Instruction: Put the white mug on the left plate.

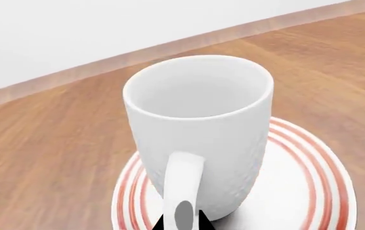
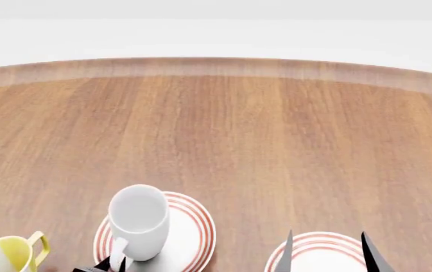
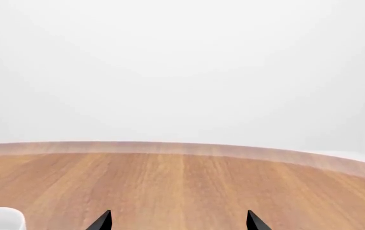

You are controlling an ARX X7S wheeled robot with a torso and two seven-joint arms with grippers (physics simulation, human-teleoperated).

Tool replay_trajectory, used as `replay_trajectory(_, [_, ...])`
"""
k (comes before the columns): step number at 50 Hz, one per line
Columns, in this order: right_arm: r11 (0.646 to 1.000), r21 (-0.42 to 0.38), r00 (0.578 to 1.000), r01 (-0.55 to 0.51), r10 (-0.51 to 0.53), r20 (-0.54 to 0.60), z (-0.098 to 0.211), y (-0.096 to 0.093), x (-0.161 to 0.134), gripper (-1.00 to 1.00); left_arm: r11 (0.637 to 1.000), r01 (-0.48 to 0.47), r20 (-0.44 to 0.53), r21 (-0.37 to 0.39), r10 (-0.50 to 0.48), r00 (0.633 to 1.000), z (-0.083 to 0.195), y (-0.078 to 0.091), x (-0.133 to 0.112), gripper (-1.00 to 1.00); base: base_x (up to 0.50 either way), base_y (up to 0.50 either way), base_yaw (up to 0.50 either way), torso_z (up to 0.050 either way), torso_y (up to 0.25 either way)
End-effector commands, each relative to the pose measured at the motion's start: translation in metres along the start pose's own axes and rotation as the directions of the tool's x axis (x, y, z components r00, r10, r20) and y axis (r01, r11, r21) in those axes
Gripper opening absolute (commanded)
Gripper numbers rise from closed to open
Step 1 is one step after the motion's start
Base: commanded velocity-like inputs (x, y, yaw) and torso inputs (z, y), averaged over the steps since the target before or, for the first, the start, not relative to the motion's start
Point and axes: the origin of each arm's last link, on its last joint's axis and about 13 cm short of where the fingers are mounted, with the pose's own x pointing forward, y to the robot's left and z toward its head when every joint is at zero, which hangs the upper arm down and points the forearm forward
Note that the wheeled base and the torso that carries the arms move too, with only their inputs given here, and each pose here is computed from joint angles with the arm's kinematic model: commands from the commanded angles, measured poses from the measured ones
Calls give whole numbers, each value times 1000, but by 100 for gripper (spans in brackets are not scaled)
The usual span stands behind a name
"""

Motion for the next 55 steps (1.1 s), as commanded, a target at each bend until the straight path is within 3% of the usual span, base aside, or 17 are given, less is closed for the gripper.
replay_trajectory(1, [1000,0,1000,0,0,3,1,0,0,100,1000,-1,3,-14,1,1000,3,-2,2,-100,0,0,0,0,0])
replay_trajectory(3, [1000,-1,1000,-1,1,3,1,0,0,100,1000,-15,-3,-25,15,1000,3,-1,3,-100,0,0,0,0,0])
replay_trajectory(4, [1000,0,1000,0,0,3,2,0,-1,100,999,-14,-7,-35,14,1000,3,-1,3,100,0,0,0,0,0])
replay_trajectory(20, [1000,0,1000,1,-1,-4,-2,1,1,100,998,-20,40,-55,22,999,9,-1,0,100,0,0,0,0,0])
replay_trajectory(31, [1000,10,1000,0,0,22,4,2,0,100,995,-17,177,-100,35,984,50,2,-27,100,0,0,0,0,0])
replay_trajectory(42, [1000,-16,994,-10,11,105,24,8,-15,100,985,-6,370,-170,69,926,103,13,-80,100,0,0,0,0,0])
replay_trajectory(48, [1000,13,987,-12,10,162,31,13,-21,100,971,-24,436,-239,129,891,116,20,-107,100,0,0,0,0,0])
replay_trajectory(55, [999,33,982,-25,18,189,34,17,-22,100,969,-21,469,-245,138,873,124,24,-121,100,0,0,0,0,0])
